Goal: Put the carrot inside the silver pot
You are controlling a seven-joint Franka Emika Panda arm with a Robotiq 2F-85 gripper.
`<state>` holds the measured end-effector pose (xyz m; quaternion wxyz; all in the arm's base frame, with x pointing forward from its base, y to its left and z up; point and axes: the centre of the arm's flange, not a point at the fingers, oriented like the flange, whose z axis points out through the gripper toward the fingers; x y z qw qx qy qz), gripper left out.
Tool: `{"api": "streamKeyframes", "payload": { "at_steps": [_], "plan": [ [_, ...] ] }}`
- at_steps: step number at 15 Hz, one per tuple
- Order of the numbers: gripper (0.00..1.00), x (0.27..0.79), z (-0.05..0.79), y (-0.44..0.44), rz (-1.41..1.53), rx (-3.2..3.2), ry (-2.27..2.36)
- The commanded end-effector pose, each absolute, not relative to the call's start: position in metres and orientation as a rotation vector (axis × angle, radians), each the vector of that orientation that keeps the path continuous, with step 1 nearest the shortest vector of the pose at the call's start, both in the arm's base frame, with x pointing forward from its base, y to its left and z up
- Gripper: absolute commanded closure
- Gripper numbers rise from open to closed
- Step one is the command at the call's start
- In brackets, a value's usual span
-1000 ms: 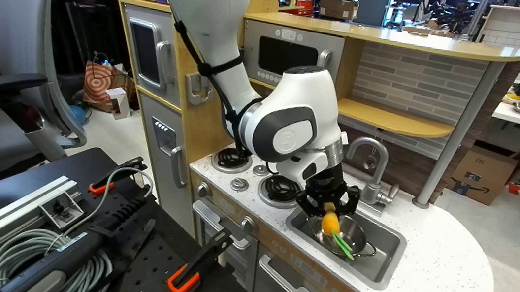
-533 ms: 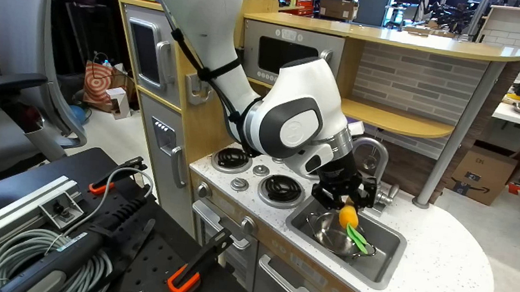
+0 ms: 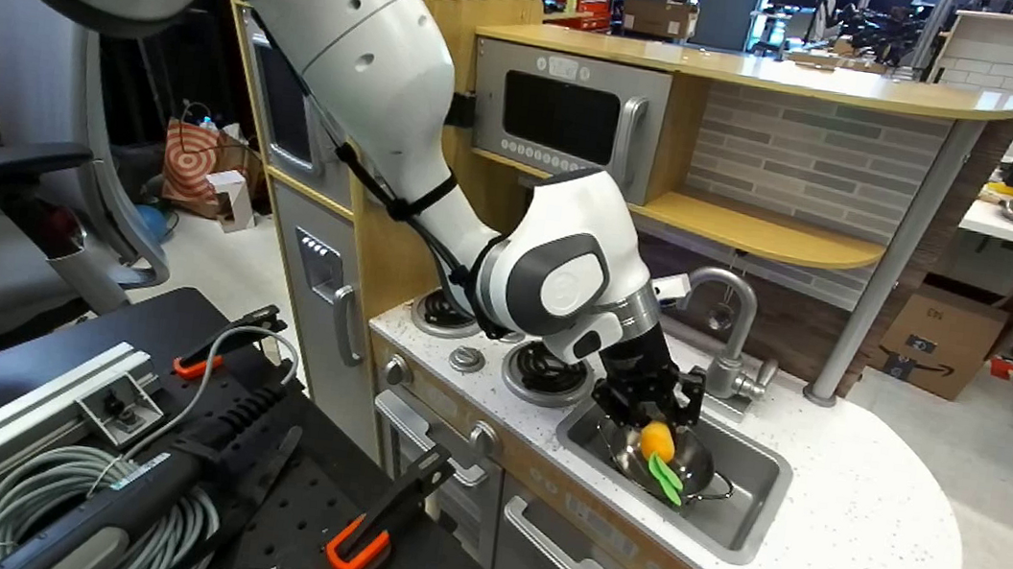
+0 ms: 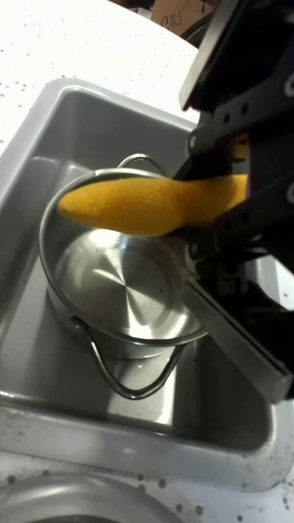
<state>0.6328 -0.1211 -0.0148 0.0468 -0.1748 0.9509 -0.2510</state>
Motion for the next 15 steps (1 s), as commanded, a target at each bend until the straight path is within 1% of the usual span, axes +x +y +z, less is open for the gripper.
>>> {"api": "streamKeyframes", "payload": {
  "at_steps": [1, 2, 4, 7, 8, 11, 15],
  "plan": [
    [0.47, 0.658, -0.022, -0.117, -0.839, -0.445, 2.867],
    [0.39, 0.659, -0.019, -0.116, -0.843, -0.437, 2.852],
    [0.26, 0.654, -0.005, -0.116, -0.837, -0.433, 2.831],
    [0.03, 0.636, 0.03, -0.111, -0.757, -0.551, 2.812],
    [0.0, 0.629, 0.043, -0.11, -0.713, -0.621, 2.796],
    [0.0, 0.61, 0.08, -0.103, -0.626, -0.865, 2.694],
    [0.0, 0.601, 0.116, -0.103, -0.55, -1.13, 2.522]
  ]
}}
